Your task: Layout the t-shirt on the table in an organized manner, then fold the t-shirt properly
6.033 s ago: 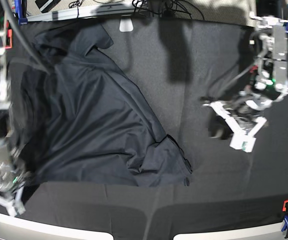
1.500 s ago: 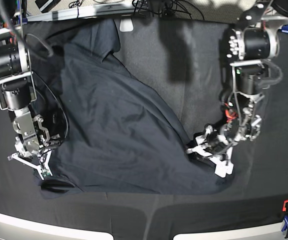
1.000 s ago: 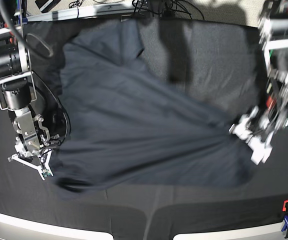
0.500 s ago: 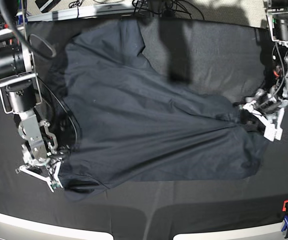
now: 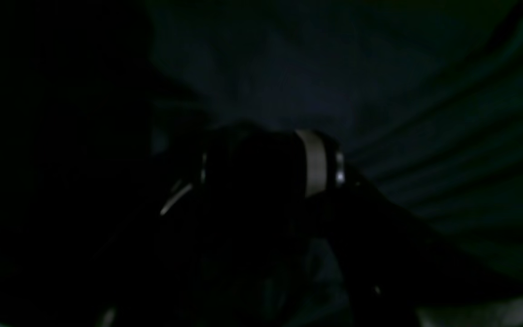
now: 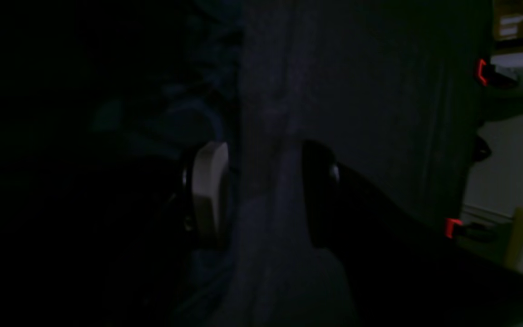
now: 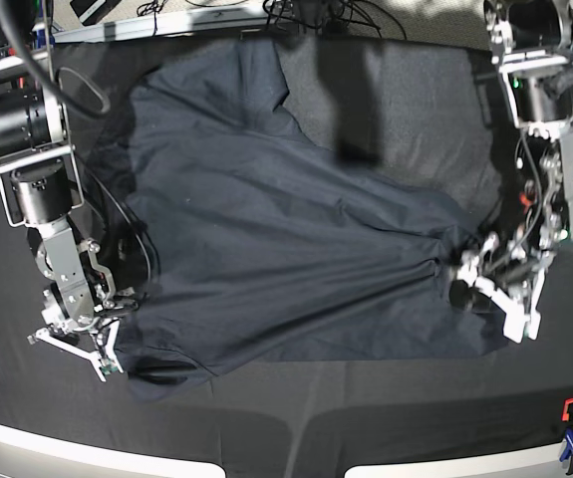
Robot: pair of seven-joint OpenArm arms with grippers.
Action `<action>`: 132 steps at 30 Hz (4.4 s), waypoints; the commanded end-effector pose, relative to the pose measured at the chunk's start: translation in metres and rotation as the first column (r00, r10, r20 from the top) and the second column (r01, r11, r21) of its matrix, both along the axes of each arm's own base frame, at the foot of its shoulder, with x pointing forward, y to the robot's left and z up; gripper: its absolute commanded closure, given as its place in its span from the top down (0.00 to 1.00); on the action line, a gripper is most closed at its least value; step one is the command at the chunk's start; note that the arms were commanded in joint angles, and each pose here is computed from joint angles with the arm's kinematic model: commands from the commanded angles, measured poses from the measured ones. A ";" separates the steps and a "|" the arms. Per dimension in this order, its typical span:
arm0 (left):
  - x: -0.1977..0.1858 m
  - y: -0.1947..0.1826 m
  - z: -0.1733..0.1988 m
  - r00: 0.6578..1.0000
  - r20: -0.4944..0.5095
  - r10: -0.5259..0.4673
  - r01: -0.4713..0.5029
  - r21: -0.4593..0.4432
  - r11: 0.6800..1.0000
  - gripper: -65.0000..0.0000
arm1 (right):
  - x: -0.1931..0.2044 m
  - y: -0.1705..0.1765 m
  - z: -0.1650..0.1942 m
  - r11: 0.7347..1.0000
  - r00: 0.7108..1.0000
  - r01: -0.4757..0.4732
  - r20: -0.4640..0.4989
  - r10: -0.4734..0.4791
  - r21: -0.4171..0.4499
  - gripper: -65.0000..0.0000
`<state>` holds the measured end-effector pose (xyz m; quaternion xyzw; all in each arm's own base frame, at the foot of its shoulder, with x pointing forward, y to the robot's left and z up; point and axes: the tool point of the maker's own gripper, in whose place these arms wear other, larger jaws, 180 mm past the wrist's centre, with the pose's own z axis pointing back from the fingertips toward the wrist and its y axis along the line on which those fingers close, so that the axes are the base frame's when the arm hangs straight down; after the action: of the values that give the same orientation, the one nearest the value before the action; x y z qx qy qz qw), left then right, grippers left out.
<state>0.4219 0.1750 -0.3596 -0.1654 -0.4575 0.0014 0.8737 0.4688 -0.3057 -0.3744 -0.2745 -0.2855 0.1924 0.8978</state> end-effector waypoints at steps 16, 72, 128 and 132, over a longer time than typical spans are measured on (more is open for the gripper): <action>0.012 -0.089 0.060 0.964 0.194 -0.182 0.198 -0.065 0.978 0.33 | 0.017 -0.002 0.025 1.000 0.998 -0.001 0.067 0.001 -0.008 0.40; -0.029 0.020 -0.028 0.981 -0.032 0.191 -0.191 -0.003 0.982 0.00 | 0.019 0.000 0.026 1.000 0.997 -0.008 0.076 0.008 -0.003 0.40; -0.093 -0.177 0.005 0.878 0.029 -0.478 0.472 0.123 0.873 0.36 | -0.043 -0.073 0.009 0.996 0.999 0.050 0.019 -0.049 -0.075 0.40; -0.126 -0.195 -0.012 0.850 -0.005 -0.526 0.526 0.048 0.849 0.36 | -0.048 -0.077 0.017 0.993 0.997 0.061 0.058 -0.055 -0.101 0.40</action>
<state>0.2886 -0.0111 -0.3881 -0.2483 -0.3742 -0.2486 0.8582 0.4047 -0.3768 -0.3827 -0.3201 -0.2616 0.1824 0.8921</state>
